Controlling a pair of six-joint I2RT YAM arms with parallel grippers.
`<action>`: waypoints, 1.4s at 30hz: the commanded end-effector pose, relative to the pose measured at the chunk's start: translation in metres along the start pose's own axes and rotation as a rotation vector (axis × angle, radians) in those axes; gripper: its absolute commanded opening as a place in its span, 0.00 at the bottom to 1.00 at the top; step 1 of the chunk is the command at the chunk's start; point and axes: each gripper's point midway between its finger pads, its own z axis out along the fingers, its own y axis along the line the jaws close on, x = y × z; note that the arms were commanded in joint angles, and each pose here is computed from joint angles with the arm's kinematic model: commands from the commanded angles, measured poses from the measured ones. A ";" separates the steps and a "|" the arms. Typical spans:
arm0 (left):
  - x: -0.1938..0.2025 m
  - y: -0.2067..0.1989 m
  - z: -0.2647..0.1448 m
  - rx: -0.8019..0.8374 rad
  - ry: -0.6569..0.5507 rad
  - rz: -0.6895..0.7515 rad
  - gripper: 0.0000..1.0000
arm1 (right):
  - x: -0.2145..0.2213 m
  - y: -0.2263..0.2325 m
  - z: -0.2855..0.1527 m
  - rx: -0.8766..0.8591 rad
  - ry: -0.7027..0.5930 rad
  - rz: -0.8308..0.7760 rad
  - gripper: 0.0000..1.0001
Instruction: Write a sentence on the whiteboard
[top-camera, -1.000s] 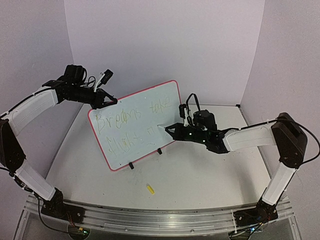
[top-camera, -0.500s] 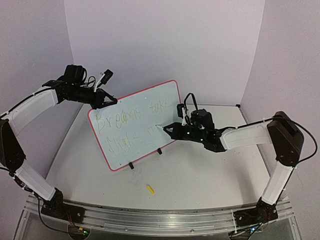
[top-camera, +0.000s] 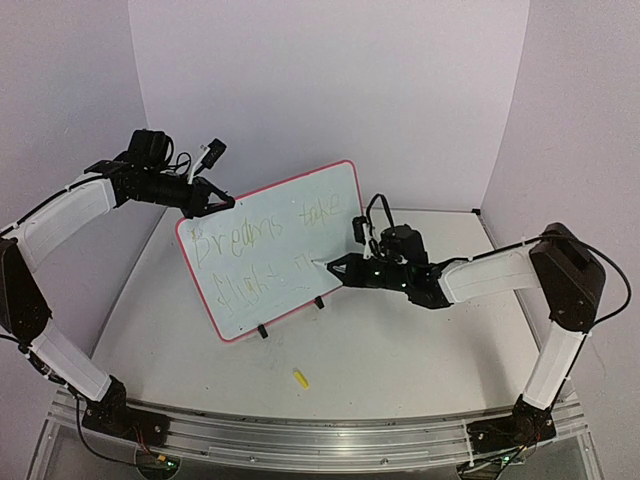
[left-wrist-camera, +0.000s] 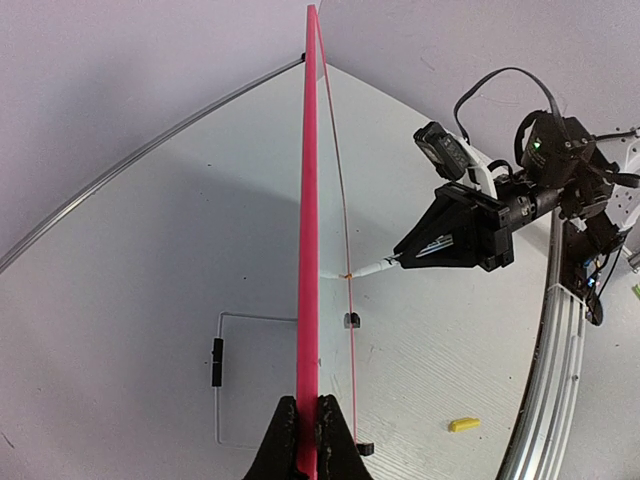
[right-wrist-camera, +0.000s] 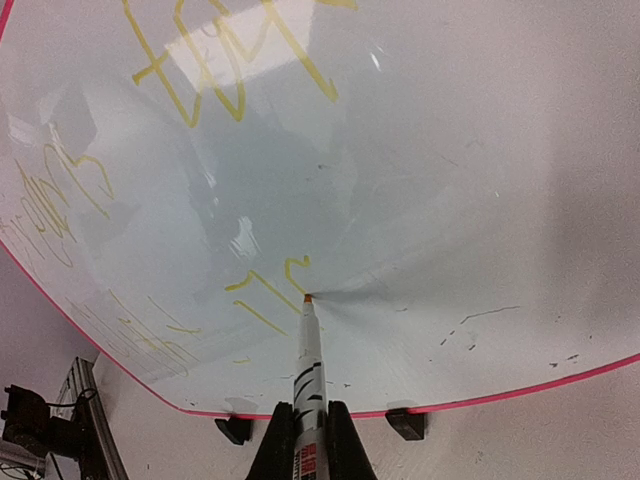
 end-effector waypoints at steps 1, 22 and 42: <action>0.068 -0.021 0.034 0.119 0.210 -0.100 0.00 | -0.009 -0.007 -0.004 0.042 -0.041 -0.004 0.00; 0.068 -0.022 0.033 0.116 0.209 -0.097 0.00 | -0.040 0.008 -0.008 0.043 -0.106 -0.053 0.00; 0.069 -0.021 0.034 0.117 0.211 -0.098 0.00 | -0.049 0.021 -0.006 -0.001 -0.107 -0.066 0.00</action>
